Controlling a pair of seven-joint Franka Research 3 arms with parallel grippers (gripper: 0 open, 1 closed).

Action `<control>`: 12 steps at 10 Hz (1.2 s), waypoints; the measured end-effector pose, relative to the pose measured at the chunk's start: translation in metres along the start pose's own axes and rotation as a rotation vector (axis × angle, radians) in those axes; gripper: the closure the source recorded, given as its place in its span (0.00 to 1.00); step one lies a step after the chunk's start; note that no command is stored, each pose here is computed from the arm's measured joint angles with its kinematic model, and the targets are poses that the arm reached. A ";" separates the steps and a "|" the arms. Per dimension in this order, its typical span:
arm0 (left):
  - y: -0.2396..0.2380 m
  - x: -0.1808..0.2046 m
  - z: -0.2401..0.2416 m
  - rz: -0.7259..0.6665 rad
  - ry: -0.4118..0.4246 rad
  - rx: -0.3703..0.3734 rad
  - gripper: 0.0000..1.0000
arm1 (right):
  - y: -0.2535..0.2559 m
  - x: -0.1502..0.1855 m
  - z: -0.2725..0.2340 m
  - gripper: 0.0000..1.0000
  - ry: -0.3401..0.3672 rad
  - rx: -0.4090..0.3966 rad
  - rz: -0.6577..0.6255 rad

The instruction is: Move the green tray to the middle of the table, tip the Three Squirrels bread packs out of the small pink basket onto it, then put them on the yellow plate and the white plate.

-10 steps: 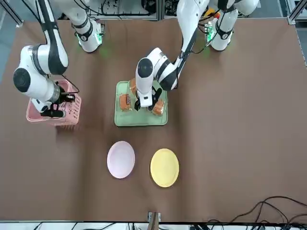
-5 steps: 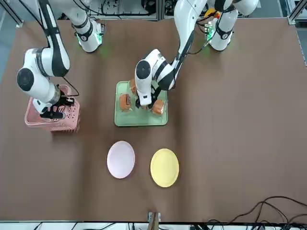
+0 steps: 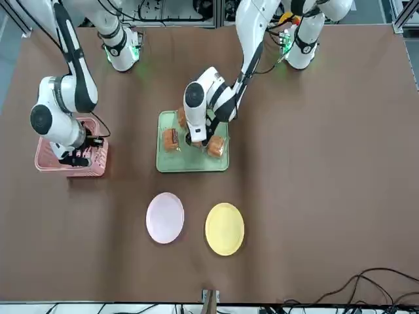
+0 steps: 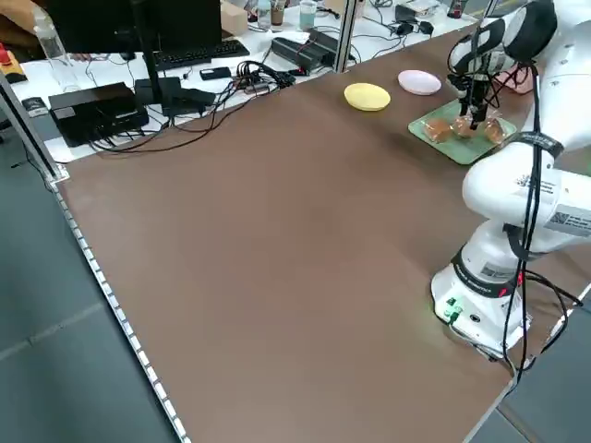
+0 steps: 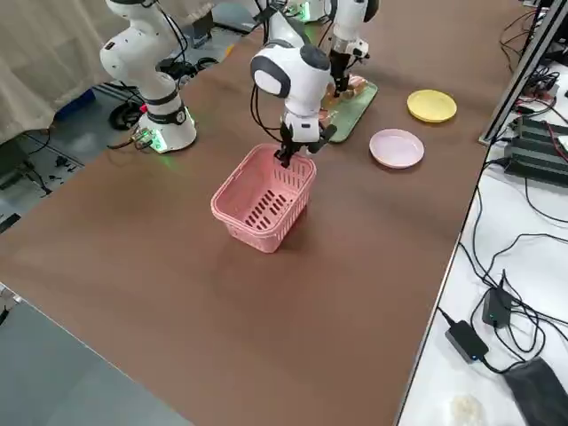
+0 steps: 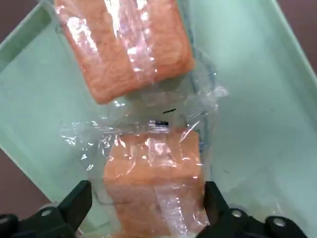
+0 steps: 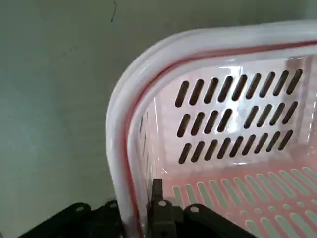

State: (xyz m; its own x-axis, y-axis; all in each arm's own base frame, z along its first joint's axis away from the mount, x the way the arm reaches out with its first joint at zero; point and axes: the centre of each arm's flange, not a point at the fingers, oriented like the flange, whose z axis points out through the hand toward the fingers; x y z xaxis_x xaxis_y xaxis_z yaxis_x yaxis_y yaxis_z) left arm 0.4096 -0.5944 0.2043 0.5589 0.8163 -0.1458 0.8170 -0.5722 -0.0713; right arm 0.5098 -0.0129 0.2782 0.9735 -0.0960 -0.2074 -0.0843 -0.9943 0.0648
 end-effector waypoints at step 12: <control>0.010 0.013 -0.060 0.164 0.013 -0.025 0.48 | 0.038 -0.008 -0.353 0.02 0.106 0.075 0.061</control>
State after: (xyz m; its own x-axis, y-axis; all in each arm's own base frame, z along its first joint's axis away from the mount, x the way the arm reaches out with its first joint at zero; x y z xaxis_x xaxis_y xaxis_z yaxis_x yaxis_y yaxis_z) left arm 0.4333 -0.5844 0.2609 0.6865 0.7135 -0.1403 0.7182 -0.6955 -0.0227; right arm 0.5741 -0.0342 0.6272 0.9827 -0.1552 -0.1007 -0.1560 -0.9878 0.0001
